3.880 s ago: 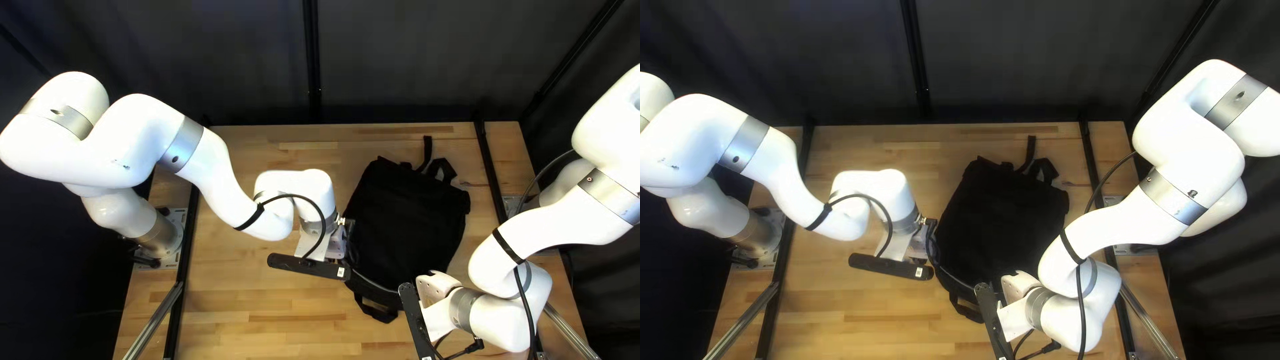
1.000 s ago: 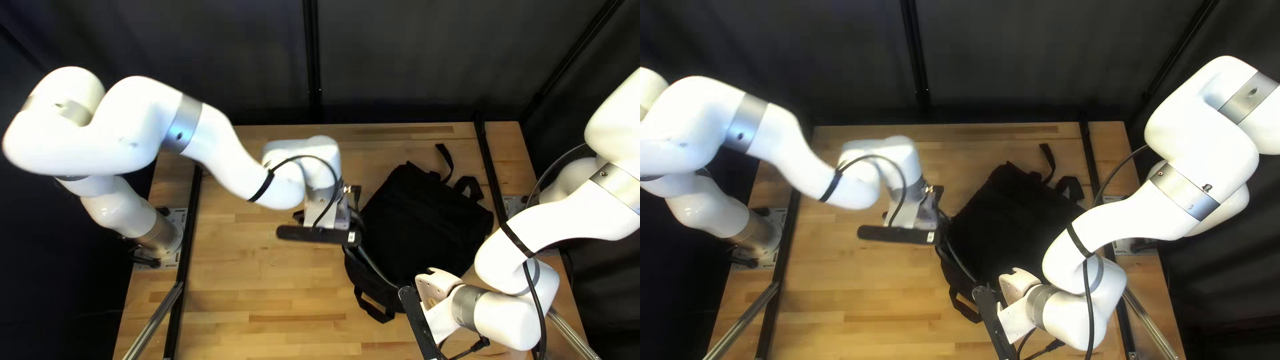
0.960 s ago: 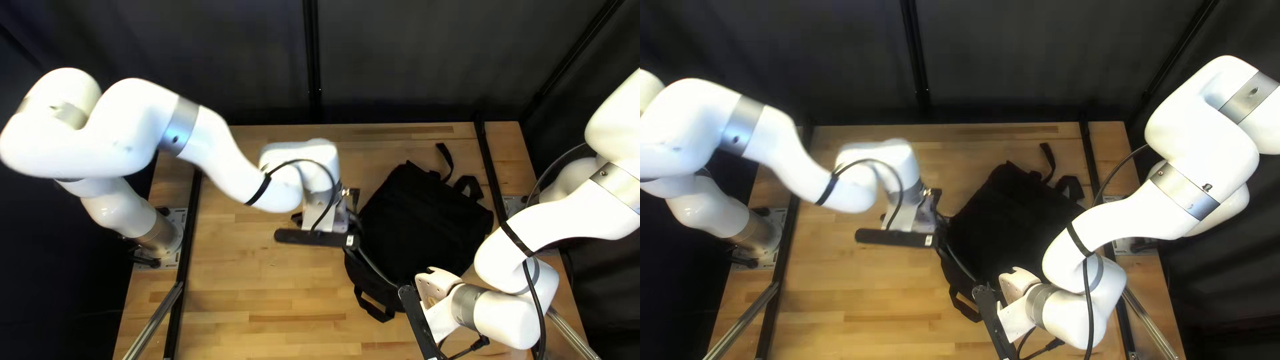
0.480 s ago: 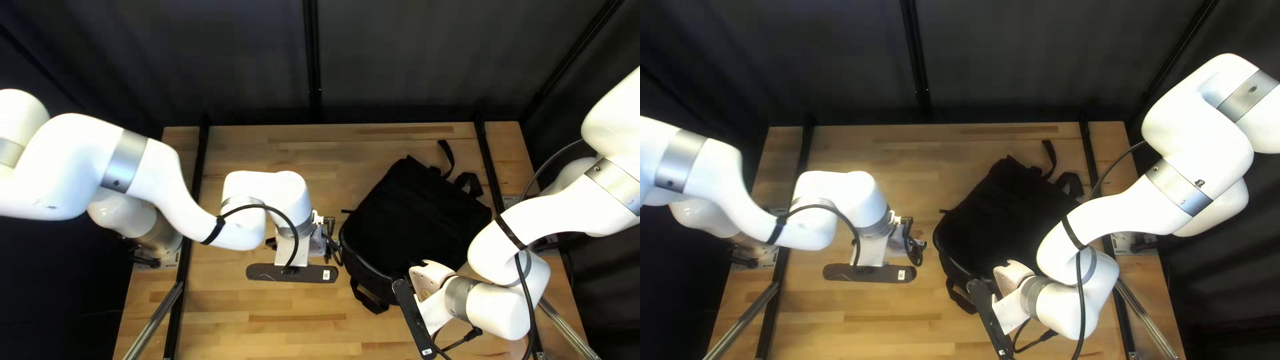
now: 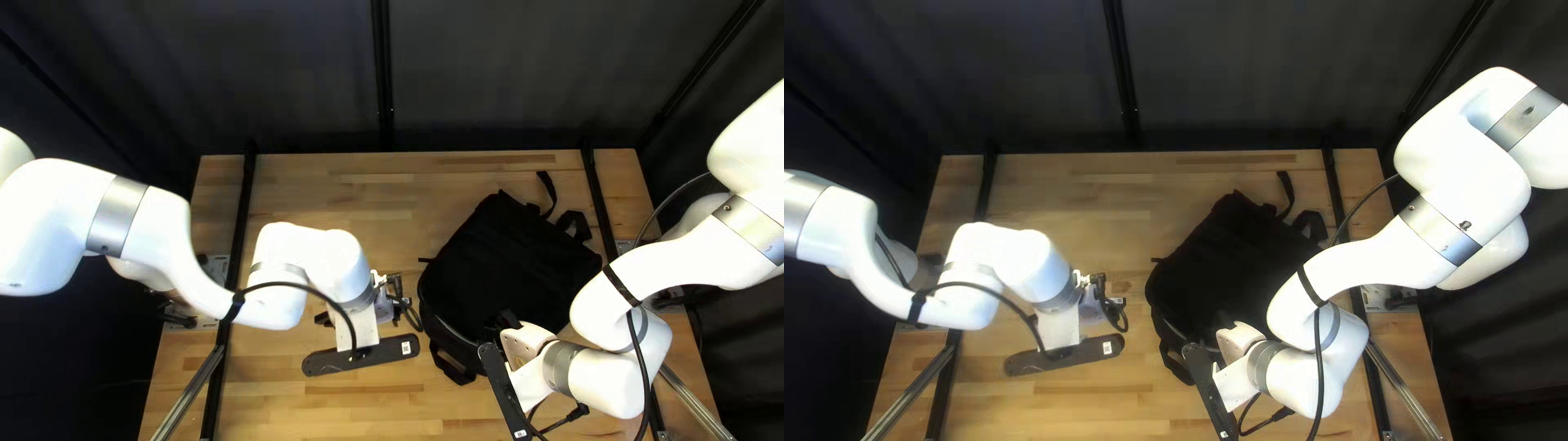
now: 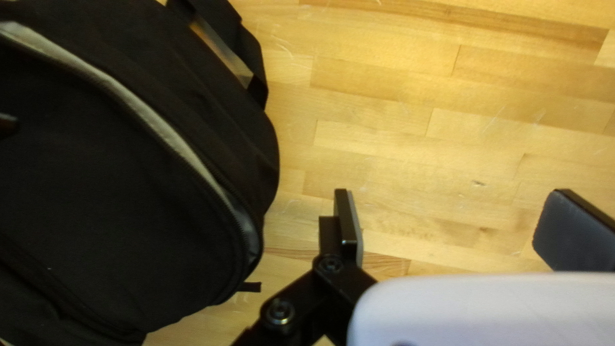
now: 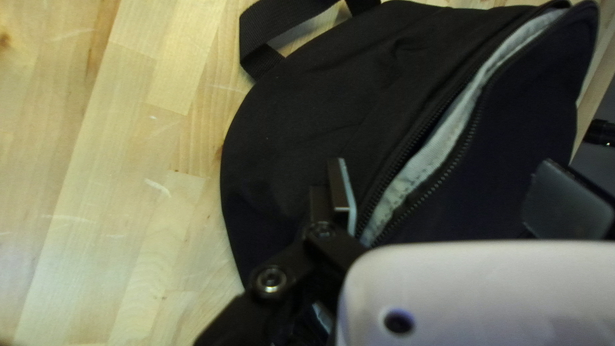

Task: Remove a lunch box from a kids backpack

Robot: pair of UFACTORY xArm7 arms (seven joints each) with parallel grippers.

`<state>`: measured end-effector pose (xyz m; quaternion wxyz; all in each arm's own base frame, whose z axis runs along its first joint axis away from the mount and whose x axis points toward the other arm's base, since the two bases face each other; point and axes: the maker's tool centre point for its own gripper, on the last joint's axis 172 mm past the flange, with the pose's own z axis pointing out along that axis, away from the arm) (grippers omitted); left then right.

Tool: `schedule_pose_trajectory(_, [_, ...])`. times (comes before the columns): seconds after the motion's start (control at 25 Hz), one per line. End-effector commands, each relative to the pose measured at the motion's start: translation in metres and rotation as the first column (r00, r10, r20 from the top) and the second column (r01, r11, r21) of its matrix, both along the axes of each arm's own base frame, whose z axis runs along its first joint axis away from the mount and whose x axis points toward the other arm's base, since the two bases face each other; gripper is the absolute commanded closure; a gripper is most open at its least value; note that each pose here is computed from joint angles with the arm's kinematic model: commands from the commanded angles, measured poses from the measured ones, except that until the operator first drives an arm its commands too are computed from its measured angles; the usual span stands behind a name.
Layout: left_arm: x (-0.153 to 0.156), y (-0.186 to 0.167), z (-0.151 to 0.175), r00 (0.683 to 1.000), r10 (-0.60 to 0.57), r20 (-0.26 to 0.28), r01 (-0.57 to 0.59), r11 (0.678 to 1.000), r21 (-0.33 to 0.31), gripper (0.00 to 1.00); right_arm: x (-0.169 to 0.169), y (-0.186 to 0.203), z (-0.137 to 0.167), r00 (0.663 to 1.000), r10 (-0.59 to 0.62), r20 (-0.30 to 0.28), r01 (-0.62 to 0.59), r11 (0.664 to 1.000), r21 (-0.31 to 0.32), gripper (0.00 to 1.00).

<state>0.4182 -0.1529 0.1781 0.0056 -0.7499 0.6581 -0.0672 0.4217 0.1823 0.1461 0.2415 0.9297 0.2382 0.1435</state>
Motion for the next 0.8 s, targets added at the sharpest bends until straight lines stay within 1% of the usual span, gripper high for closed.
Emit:
schedule_pose_trajectory(0.04, [-0.003,-0.006,0.004,1.0,0.016,0.003,-0.016,1.0,0.013,0.0,0.004,-0.006,0.006,1.0,-0.008,-0.002,0.008,1.0,0.001,0.0])
schedule_pose_trajectory(0.12, [-0.003,-0.009,0.007,1.0,0.019,0.003,-0.019,1.0,0.019,0.0,0.008,-0.016,0.009,1.0,-0.015,-0.006,0.015,1.0,0.001,0.0])
schedule_pose_trajectory(0.2, [-0.002,-0.01,0.008,1.0,0.019,0.003,-0.019,1.0,0.023,0.0,0.009,-0.023,0.01,1.0,-0.023,-0.01,0.023,1.0,-0.001,0.13])
schedule_pose_trajectory(0.24, [-0.002,-0.011,0.008,1.0,0.018,0.002,-0.018,1.0,0.023,0.0,0.01,-0.024,0.011,1.0,-0.026,-0.01,0.026,1.0,-0.002,0.98])
schedule_pose_trajectory(0.28, [-0.003,-0.011,0.009,1.0,0.017,0.002,-0.017,1.0,0.023,0.0,0.01,-0.028,0.011,1.0,-0.029,-0.012,0.029,1.0,-0.003,1.0])
schedule_pose_trajectory(0.64, [0.0,-0.017,0.003,1.0,0.0,0.003,0.0,1.0,0.02,0.0,0.002,-0.047,0.017,0.999,-0.043,-0.03,0.043,0.999,-0.009,1.0])
schedule_pose_trajectory(0.8, [0.004,-0.018,0.005,1.0,-0.011,0.004,0.011,1.0,0.015,0.0,-0.014,-0.068,0.038,0.998,-0.059,-0.038,0.058,0.998,-0.029,1.0])
